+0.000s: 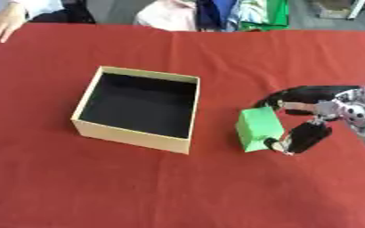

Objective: Pick up objects on the table and place them in the box.

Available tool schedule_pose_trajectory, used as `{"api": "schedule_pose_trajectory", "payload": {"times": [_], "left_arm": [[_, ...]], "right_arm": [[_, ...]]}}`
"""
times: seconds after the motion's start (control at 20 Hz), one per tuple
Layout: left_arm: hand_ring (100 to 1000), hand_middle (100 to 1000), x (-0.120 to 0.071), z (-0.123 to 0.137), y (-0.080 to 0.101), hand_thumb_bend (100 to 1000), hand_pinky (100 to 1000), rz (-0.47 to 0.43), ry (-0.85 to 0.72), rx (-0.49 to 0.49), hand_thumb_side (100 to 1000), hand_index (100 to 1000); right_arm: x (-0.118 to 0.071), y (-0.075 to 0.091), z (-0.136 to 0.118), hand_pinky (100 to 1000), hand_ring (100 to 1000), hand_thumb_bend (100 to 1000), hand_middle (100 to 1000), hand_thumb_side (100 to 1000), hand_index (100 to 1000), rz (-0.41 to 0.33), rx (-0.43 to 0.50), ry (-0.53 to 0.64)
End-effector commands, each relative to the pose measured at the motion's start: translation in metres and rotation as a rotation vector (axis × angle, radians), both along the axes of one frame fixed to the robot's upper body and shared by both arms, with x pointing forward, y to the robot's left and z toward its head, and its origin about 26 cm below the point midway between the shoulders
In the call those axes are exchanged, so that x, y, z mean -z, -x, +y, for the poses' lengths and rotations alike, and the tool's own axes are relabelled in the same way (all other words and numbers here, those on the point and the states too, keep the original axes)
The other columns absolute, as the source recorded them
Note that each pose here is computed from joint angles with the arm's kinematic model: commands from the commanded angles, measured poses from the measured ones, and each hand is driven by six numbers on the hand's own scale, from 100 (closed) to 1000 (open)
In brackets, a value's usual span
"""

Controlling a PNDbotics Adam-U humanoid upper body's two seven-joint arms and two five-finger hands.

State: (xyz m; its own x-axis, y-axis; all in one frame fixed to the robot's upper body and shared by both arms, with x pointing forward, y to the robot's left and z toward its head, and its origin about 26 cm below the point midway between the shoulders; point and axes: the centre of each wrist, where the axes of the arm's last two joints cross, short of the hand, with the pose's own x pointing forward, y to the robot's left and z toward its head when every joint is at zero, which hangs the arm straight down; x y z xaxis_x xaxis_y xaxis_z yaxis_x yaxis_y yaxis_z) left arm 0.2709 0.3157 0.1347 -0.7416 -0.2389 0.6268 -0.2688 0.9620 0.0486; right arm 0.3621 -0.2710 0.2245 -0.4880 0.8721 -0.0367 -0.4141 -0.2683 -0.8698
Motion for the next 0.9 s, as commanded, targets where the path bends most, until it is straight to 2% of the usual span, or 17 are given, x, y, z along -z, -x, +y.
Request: {"api": "schedule_pose_trajectory", "payload": {"times": [0.05, 0.15, 0.3, 0.45, 0.6, 0.85, 0.9], "left_arm": [[623, 704, -0.0085, -0.0003, 0.001, 100, 650, -0.027, -0.021, 0.005, 528, 781], [623, 704, -0.0084, -0.0004, 0.001, 100, 650, -0.027, -0.022, 0.006, 528, 781], [623, 704, -0.0084, -0.0006, 0.0009, 100, 650, -0.027, -0.022, 0.007, 527, 781], [623, 704, -0.0084, -0.0009, 0.0008, 100, 650, -0.026, -0.021, 0.008, 527, 781], [623, 705, -0.0083, -0.0009, 0.0008, 100, 650, -0.024, -0.022, 0.008, 527, 781], [624, 705, -0.0087, -0.0009, 0.0007, 100, 650, -0.023, -0.023, 0.008, 528, 781], [624, 705, -0.0087, -0.0009, 0.0006, 100, 650, -0.023, -0.023, 0.007, 528, 781]], "right_arm": [[-0.0044, -0.0005, -0.002, 909, 892, 211, 893, 462, 1000, -0.024, 0.01, 0.003], [-0.0029, -0.0005, -0.0004, 904, 882, 215, 833, 441, 1000, -0.029, 0.005, 0.0], [-0.0021, -0.0001, 0.002, 896, 860, 243, 734, 340, 1000, -0.054, -0.003, -0.006], [-0.0033, 0.0008, 0.0041, 875, 819, 243, 629, 186, 910, -0.12, -0.002, -0.028], [-0.0019, 0.0011, 0.0051, 859, 793, 214, 552, 109, 818, -0.169, 0.008, -0.055], [-0.0035, 0.0008, 0.0059, 844, 770, 100, 489, 100, 716, -0.211, 0.029, -0.091], [-0.004, 0.0008, 0.006, 844, 769, 100, 483, 100, 709, -0.218, 0.032, -0.096]]}}
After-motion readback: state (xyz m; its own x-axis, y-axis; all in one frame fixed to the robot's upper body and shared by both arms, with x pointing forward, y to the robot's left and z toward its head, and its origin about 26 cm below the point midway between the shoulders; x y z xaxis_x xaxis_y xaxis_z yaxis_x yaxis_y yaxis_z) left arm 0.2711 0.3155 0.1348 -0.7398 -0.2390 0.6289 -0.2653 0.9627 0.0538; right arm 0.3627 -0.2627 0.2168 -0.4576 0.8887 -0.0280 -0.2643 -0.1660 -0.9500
